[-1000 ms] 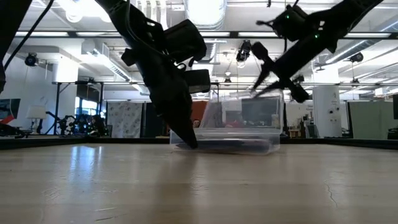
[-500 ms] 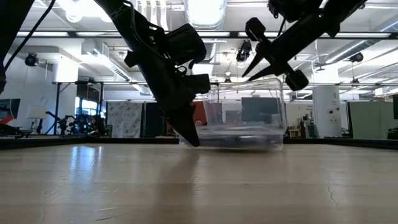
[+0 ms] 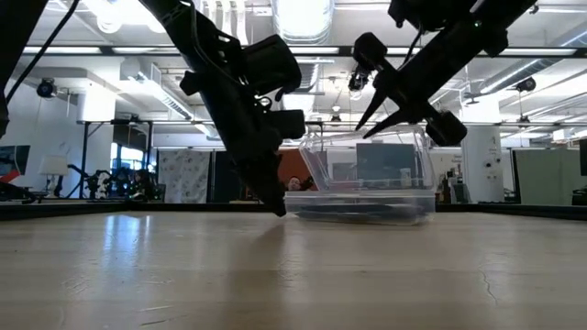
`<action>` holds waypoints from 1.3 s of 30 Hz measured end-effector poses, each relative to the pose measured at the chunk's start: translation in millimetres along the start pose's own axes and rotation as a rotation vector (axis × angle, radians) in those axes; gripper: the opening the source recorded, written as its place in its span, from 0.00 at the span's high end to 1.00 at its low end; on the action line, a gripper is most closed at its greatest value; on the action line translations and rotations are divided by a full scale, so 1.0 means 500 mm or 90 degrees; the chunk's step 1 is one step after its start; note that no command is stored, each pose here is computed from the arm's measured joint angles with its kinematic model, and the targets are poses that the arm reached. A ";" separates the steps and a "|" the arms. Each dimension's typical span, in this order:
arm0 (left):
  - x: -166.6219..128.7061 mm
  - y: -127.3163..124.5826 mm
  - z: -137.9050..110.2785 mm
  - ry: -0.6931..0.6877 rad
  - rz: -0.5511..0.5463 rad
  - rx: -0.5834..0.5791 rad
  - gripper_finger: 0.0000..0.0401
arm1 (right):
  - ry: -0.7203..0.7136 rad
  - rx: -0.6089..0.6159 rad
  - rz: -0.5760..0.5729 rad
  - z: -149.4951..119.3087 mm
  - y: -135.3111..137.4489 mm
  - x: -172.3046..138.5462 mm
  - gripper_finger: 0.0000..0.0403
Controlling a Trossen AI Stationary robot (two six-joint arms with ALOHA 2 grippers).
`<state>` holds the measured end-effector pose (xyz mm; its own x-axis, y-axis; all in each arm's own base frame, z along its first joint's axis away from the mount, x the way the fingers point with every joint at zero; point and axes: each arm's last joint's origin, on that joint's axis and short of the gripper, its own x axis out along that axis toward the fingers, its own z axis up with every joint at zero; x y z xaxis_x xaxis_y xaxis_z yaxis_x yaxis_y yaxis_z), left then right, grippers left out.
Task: Pick & place school supplies into a supply box
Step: Close the transparent supply box
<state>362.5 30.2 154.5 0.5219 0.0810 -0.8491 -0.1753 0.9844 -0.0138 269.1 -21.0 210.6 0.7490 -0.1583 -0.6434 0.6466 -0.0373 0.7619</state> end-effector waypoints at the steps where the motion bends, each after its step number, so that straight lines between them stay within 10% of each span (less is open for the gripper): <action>1: 0.000 0.000 0.001 -0.001 0.000 0.000 0.74 | 0.004 0.000 -0.003 -0.005 -0.002 0.007 0.85; 11: -0.029 0.003 -0.002 -0.003 0.014 -0.003 0.74 | 0.025 0.016 0.146 -0.045 0.045 0.031 0.85; 18: -0.088 0.006 0.013 -0.048 0.039 -0.003 0.74 | 0.017 -0.007 0.016 -0.041 0.014 0.031 0.85; 30: -0.271 0.069 0.059 -0.268 0.192 -0.021 0.74 | 0.005 -0.026 0.016 -0.045 0.014 0.030 0.85; 39: -0.220 0.146 0.110 -0.341 0.000 -0.115 0.74 | -0.002 -0.026 0.014 -0.064 0.011 0.027 0.85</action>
<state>338.2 101.9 275.8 0.8644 0.1952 -0.4633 -0.2906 0.9460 -0.1435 287.4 8.2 203.9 0.7628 -0.1613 -0.6262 0.6354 0.0072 0.7722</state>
